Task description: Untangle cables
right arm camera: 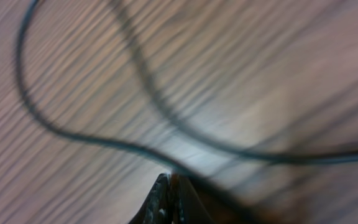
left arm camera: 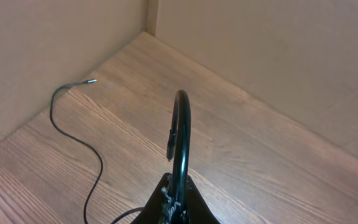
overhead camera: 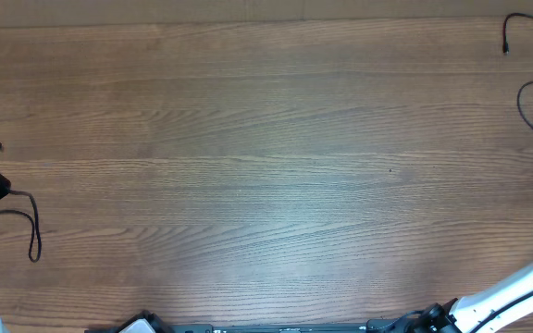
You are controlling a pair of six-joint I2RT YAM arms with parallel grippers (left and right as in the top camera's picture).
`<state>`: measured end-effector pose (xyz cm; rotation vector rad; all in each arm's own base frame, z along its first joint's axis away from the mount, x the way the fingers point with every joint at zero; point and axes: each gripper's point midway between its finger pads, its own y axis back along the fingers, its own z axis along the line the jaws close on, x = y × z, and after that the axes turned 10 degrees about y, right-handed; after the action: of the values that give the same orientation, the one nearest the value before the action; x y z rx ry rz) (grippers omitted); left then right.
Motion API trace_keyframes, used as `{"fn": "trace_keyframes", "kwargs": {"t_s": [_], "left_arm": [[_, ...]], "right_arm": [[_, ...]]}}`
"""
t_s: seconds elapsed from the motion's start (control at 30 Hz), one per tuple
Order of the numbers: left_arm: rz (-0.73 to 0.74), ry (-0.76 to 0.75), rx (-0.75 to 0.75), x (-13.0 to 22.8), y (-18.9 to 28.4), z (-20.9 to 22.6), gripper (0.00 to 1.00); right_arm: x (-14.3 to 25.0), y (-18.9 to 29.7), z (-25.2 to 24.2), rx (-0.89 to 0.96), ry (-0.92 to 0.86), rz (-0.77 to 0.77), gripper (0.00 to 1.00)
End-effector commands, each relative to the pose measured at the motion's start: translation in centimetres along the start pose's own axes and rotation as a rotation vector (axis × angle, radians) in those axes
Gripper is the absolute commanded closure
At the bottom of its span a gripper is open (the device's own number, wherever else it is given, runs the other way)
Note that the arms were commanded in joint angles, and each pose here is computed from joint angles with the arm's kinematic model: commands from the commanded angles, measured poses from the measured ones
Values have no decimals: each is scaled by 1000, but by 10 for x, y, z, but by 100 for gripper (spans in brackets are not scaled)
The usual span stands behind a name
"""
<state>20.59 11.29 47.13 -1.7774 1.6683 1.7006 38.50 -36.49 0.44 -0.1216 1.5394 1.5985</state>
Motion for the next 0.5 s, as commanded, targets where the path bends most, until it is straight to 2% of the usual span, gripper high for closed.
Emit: {"fn": "trace_keyframes", "kwargs": {"t_s": [0.0,0.1,0.2,0.37,0.47], "left_arm": [[-38,-1,24,-7,5,-4,96],[-54,23,112,-14,6,-20,96],[-52,4,235,-22,0,-43,96],[-1,-54,461,-30,-30,-103,96],[74,-115,596,-15,-50,-157,96]], "right_arm": [[-57,44,75,-163,113,-125,96],[-100,100,141,-232,212,-236,96],[-127,161,221,-315,317,-332,92],[-125,234,328,-480,384,-383,91],[-106,260,377,-570,442,-369,91]]}}
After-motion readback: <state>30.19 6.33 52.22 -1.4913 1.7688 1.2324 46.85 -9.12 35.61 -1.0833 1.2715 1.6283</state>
